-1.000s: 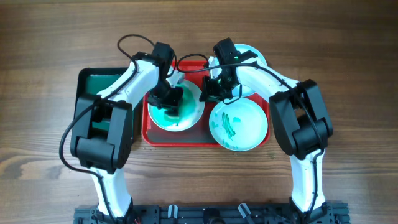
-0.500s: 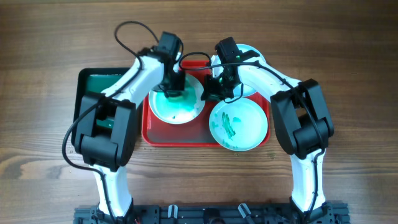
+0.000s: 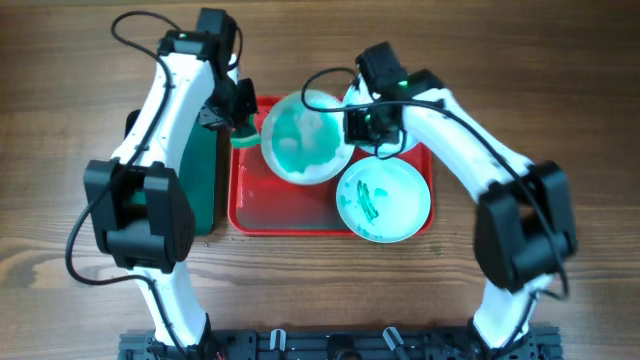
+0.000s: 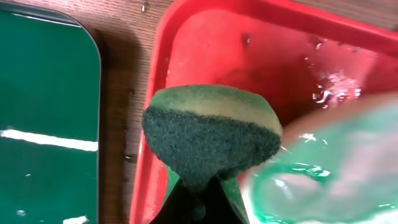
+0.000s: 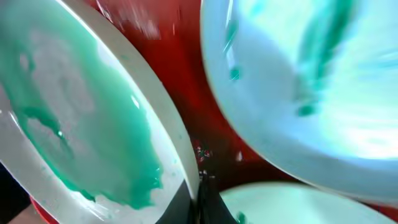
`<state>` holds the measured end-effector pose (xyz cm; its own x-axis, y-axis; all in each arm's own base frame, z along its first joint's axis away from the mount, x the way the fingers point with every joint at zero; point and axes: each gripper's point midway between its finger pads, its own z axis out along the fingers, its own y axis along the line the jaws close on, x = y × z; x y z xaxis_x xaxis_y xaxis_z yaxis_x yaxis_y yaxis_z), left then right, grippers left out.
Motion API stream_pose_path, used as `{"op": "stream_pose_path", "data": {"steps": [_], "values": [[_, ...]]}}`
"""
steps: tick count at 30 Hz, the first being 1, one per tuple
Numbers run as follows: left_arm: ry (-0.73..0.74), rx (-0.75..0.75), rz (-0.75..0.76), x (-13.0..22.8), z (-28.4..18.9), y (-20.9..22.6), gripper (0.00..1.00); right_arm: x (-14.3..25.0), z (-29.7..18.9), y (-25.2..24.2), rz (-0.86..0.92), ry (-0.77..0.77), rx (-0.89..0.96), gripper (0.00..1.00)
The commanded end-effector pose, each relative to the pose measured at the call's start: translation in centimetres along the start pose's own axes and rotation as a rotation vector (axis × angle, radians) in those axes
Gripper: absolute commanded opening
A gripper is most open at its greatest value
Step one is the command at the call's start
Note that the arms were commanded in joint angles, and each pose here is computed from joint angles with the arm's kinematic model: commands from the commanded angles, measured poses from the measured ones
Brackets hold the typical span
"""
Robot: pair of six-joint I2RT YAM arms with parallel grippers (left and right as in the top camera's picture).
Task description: Clean dirty plates on tray and stack at the side
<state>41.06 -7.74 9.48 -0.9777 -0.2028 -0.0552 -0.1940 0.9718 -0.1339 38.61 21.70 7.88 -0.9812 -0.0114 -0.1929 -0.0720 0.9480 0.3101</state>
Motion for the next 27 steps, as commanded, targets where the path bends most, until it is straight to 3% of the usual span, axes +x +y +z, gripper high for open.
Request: {"op": "stream_pose_path", "data": {"steps": [1, 11, 27], "values": [[-0.006, 0.101, -0.028, -0.2, -1.4, -1.1, 0.04, -1.7, -4.5, -1.5, -0.037, -0.180, 0.207, 0.04], [-0.017, 0.105, -0.022, -0.4, -0.6, -1.3, 0.04, -1.1, -9.4, -1.2, -0.175, -0.455, 0.711, 0.04], [-0.015, 0.104, -0.023, 0.0, 1.4, -0.9, 0.04, -0.1, -16.3, 4.6, -0.330, -0.878, 1.029, 0.04]]}}
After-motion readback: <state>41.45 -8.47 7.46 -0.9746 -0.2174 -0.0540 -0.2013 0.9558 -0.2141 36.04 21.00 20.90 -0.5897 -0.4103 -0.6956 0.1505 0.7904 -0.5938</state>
